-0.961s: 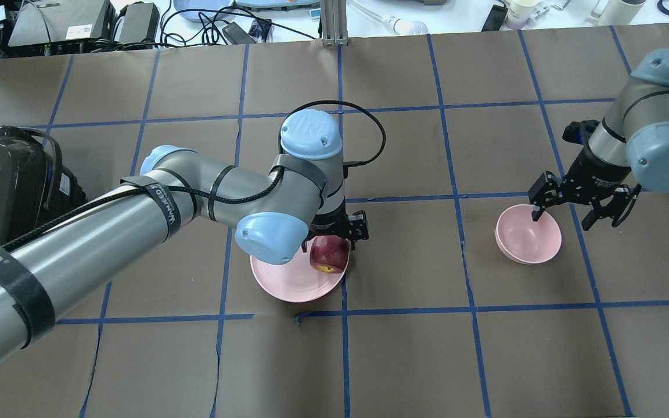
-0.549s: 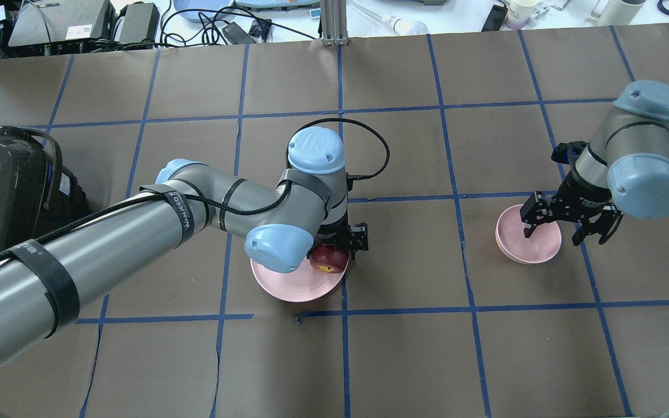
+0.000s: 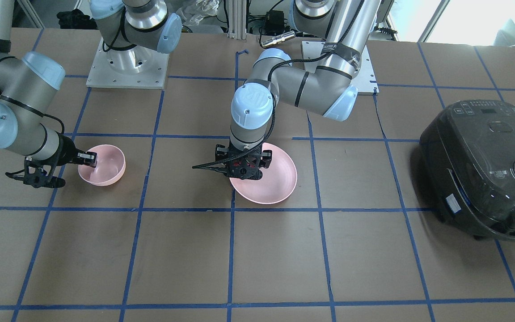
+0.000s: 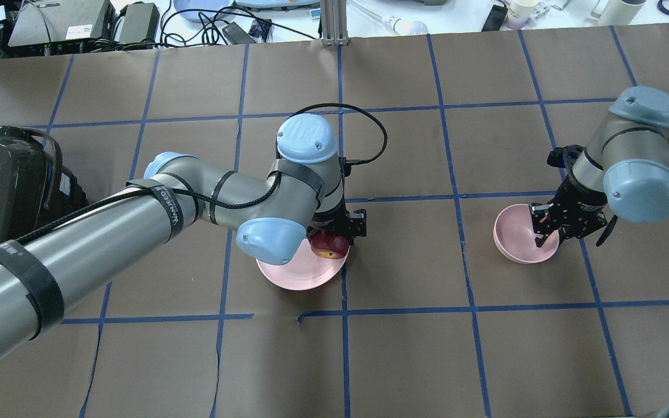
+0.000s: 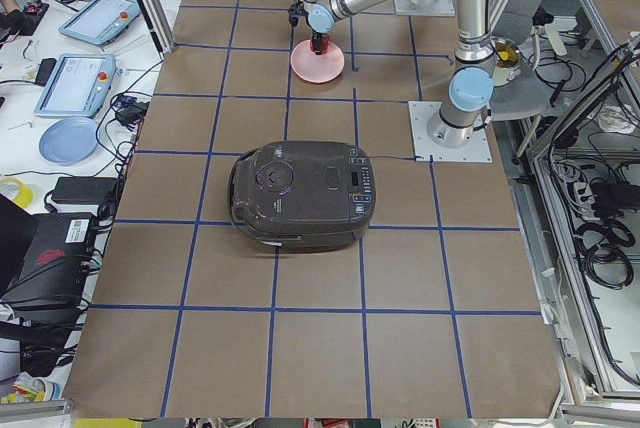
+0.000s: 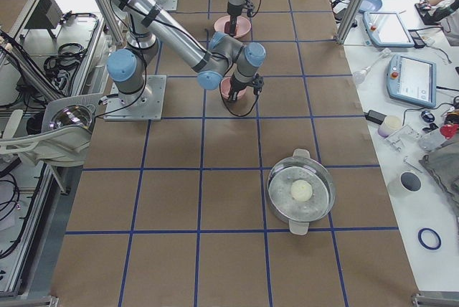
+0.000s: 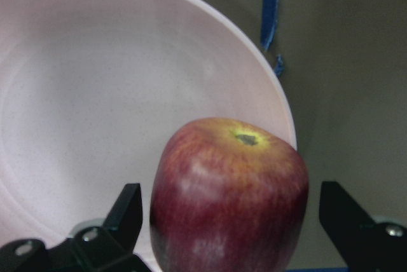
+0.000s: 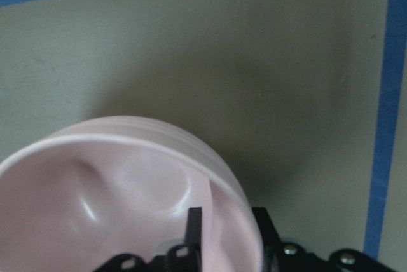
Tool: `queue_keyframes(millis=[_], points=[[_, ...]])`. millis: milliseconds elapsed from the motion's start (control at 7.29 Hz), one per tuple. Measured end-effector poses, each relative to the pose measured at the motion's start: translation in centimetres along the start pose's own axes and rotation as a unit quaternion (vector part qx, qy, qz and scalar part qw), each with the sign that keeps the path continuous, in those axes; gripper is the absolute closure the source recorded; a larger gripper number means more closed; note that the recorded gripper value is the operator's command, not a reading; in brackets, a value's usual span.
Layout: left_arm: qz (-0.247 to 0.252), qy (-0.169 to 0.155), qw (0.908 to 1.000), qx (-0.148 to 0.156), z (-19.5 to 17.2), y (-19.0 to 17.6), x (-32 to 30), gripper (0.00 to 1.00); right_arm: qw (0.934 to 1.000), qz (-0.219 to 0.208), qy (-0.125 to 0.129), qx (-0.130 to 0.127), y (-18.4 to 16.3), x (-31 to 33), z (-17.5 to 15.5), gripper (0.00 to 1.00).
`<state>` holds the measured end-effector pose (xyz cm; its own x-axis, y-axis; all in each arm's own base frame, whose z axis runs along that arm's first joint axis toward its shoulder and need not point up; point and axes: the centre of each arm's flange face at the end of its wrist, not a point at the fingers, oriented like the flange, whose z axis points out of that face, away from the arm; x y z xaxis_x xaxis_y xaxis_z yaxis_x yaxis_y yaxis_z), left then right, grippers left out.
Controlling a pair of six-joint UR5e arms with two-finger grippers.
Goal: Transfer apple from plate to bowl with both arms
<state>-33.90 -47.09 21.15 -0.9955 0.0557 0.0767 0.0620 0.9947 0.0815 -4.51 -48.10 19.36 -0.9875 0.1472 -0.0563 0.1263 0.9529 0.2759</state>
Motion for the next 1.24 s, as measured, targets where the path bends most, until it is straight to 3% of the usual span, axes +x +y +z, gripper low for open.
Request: queue_keyframes(millis=[275,549,686,824,961,1098,1235], points=[[-0.012,0.015,0.9998,0.011,-3.2,-1.9,-2.8,0.53,0.9998,-0.001,0.0,0.02,-0.8,0.0,-2.1,1.0],[-0.018,0.018,0.9995,0.017,-5.4,-2.6,-4.0,0.49,0.9987,-0.007,-0.026,0.044,-1.7,-1.2,-5.4,1.0],[-0.02,0.018,0.9995,0.019,-6.0,-2.8,-4.1,0.35,0.9976,-0.016,-0.044,0.051,-1.8,-2.6,-6.3,1.0],[-0.02,0.018,0.9994,0.02,-6.4,-2.8,-4.0,0.52,0.9967,-0.032,-0.052,0.054,-1.7,-4.6,-6.6,1.0],[-0.018,0.018,0.9994,0.021,-6.5,-2.8,-4.0,0.93,0.9958,-0.046,-0.057,0.055,-1.5,-6.7,-6.6,1.0],[-0.015,0.018,0.9995,0.023,-6.7,-2.9,-4.0,1.0,0.9952,-0.053,-0.063,0.053,-1.2,-9.1,-6.4,1.0],[0.0,0.012,0.9996,0.027,-6.9,-3.0,-3.9,1.0,0.9948,-0.058,-0.068,0.048,-0.6,-11.9,-5.8,1.0]])
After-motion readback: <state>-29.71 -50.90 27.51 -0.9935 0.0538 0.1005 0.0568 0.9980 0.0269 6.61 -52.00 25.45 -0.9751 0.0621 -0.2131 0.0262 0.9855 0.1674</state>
